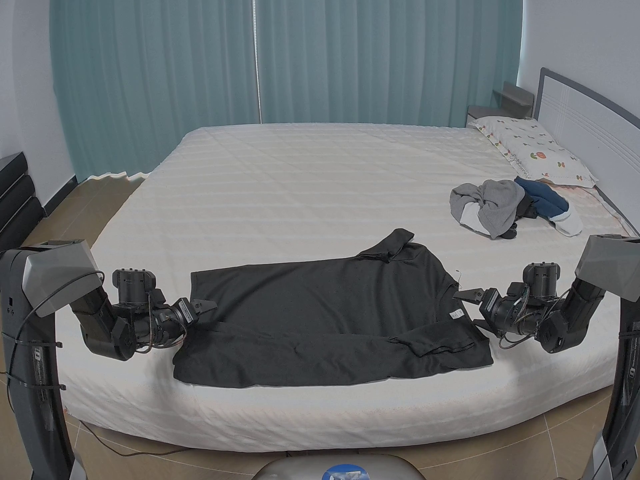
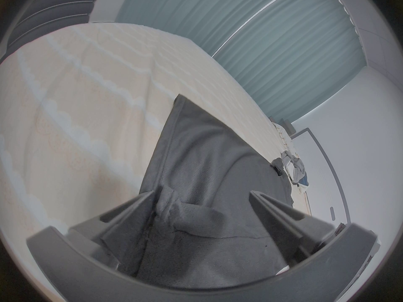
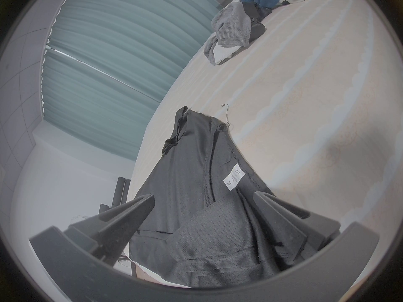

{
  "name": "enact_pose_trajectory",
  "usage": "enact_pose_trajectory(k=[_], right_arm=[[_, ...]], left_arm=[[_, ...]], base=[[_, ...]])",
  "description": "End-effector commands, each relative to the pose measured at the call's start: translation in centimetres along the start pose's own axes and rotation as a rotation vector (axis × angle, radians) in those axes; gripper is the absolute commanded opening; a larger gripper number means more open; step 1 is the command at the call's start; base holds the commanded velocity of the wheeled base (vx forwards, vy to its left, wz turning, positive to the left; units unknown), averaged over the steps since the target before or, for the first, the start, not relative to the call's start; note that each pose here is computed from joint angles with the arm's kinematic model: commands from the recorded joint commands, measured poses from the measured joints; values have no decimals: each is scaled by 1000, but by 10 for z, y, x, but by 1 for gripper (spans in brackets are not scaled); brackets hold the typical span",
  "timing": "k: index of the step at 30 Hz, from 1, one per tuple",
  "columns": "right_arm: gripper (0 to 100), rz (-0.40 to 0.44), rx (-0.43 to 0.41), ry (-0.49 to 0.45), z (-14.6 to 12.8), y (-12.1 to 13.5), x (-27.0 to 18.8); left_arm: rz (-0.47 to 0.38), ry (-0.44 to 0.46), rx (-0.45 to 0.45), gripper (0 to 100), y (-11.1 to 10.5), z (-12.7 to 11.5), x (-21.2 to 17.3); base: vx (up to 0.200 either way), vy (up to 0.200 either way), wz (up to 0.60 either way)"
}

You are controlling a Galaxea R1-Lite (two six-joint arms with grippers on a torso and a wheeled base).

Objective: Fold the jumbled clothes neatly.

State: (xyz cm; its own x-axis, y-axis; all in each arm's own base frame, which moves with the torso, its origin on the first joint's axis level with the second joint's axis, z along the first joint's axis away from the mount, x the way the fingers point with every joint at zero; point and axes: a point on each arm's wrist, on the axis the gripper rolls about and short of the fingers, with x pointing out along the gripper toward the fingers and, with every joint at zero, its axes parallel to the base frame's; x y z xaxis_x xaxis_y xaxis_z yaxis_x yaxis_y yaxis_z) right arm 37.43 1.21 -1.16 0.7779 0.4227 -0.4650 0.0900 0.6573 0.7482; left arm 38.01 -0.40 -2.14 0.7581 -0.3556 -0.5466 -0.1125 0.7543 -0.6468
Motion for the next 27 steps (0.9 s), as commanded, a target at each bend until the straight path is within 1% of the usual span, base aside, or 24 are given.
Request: enact_pose_trajectory(k=[1,2,3,5,6,11,14,19,27], right_arm=[[100,-5,-5,-1,-1,-1,0],[100,-6,-4,0,-1,-1,0],[100,-4,-7,-3,0,0,-1],[100,-5,-9,-4,0,0,-1],[100,-5,-8,-6,0,0,-1],[100,-7,-11,-9,0,0,-1],[100,-4,-14,-14,1,1,0],[100,-5,-21,-19,0,4,4],[100,-26,-36,-20,-8,3,22]], left_arm=[[14,12,-5,0,4,-5,2],[16,8,-6,0,4,-4,1],[43,-1,-9,0,6,-6,0],[58,-14,-10,0,7,-6,-1],[76,-36,-8,0,9,-6,-1],[65,-89,-3,0,10,-7,-5],[63,-100,-5,0,8,-8,-8],[99,-93,-56,0,12,-16,-12],[96,-98,-115,0,10,-16,-16]], base=[[0,0,0],[0,0,0],[0,0,0],[0,0,0],[0,0,0],[0,0,0],[0,0,0],[0,0,0],[0,0,0]])
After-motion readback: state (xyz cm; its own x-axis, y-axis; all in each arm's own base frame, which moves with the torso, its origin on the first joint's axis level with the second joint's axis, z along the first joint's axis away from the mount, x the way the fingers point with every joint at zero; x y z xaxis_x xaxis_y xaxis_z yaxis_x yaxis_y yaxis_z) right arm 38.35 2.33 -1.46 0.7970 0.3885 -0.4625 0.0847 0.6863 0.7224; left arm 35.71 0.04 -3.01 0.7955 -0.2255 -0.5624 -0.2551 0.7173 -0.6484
